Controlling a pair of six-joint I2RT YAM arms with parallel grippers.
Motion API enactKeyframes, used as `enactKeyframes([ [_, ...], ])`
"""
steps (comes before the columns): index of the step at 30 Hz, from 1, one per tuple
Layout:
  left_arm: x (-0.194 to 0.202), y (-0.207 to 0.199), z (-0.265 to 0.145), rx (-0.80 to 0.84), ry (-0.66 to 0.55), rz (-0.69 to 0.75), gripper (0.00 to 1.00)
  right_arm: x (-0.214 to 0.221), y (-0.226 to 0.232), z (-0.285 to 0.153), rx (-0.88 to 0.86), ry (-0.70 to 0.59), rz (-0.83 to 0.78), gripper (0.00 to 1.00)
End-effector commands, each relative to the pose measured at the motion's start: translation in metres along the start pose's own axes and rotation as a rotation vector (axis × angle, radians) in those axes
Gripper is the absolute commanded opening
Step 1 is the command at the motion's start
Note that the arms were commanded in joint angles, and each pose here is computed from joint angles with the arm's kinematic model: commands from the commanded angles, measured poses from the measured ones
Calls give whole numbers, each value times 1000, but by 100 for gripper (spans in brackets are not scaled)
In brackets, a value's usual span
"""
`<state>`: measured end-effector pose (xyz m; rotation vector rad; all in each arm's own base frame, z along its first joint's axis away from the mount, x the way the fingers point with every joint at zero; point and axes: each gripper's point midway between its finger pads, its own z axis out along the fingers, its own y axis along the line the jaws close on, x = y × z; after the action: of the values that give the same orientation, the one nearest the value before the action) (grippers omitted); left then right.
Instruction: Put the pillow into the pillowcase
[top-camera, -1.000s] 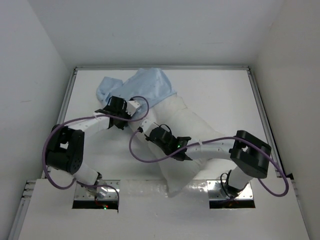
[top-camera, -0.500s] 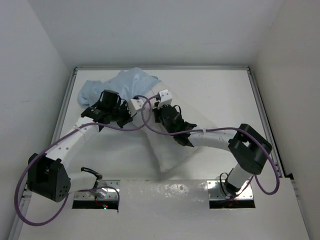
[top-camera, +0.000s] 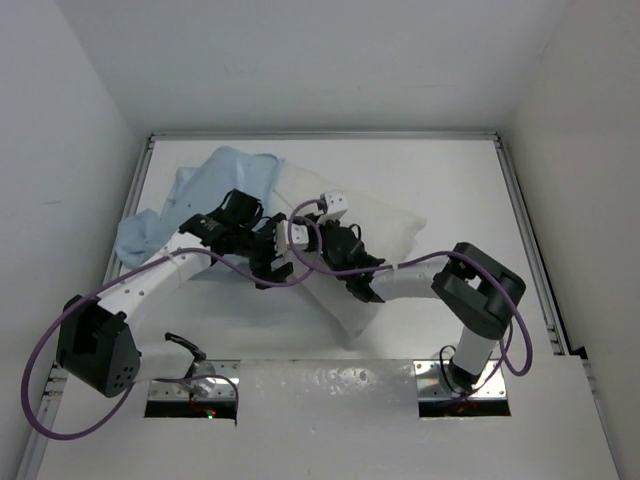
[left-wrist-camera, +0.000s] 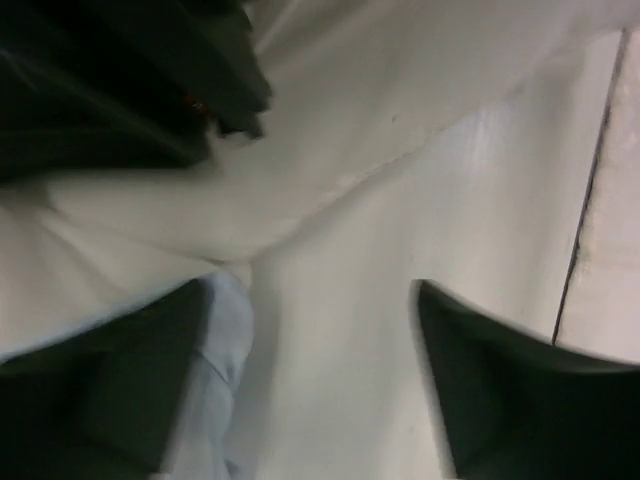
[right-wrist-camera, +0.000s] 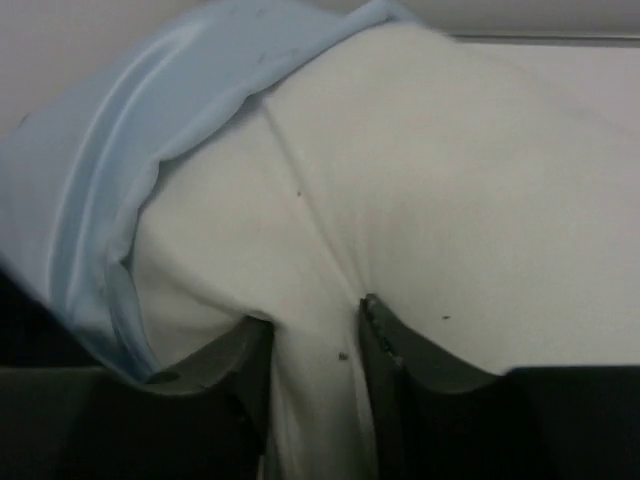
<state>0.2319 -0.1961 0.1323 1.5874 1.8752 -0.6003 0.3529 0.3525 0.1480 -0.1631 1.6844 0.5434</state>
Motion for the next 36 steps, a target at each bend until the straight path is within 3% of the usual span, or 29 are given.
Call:
enactKeyframes([
  [1, -22, -9, -25, 28, -70, 55, 99, 16, 17, -27, -185, -17, 43, 43],
  [2, -21, -7, -34, 10, -48, 48, 100, 1, 23, -37, -244, -56, 38, 63],
  [3, -23, -4, -42, -8, -43, 42, 100, 1, 20, -44, -253, -55, 21, 76],
  [4, -23, 2, -49, -30, -38, 27, 100, 5, 14, -52, -246, -38, -4, 87],
  [5, -31, 3, -61, -40, -40, 34, 100, 12, 6, -55, -228, 7, -43, 90],
  [10, -75, 12, -97, -65, -123, 86, 100, -47, -7, -66, -197, -4, -237, 94],
  [12, -102, 42, -107, -174, -188, 41, 99, -52, -31, -61, -151, 83, -281, 95],
  [13, -108, 59, -109, -235, -203, -13, 93, -80, -21, -52, -207, 71, -267, 95],
  [14, -115, 98, -111, -386, -226, -109, 86, -75, -46, -47, -163, 159, -275, 95],
  [16, -115, 140, -111, -551, -242, -248, 60, -103, -48, -22, -180, 169, -280, 98],
  [17, -118, 170, -123, -690, -251, -276, 57, -103, -68, -13, -140, 212, -280, 99],
  [18, -105, 191, -103, -703, -201, -328, 57, -132, -65, 1, -161, 176, -271, 99],
  [19, -102, 203, -95, -714, -185, -371, 57, -113, -69, 17, -204, 242, -246, 99],
  [21, -98, 231, -71, -707, -136, -425, 57, -130, -85, 39, -231, 244, -172, 99],
  [24, -86, 271, -45, -786, -122, -496, 57, -95, -105, 71, -340, 340, -82, 99],
  [27, -75, 289, -36, -831, -79, -514, 57, -86, -99, 83, -460, 383, -55, 99],
  [31, -58, 290, -7, -757, -11, -550, 53, -32, -95, 77, -581, 534, 1, 99],
  [34, -55, 277, 8, -667, 1, -562, 25, -8, -101, 68, -576, 573, 16, 99],
  [35, -55, 274, 8, -657, 0, -562, 3, 3, -98, 56, -595, 593, 34, 99],
  [36, -53, 271, 9, -647, 3, -569, 0, 6, -94, 51, -617, 592, 39, 99],
])
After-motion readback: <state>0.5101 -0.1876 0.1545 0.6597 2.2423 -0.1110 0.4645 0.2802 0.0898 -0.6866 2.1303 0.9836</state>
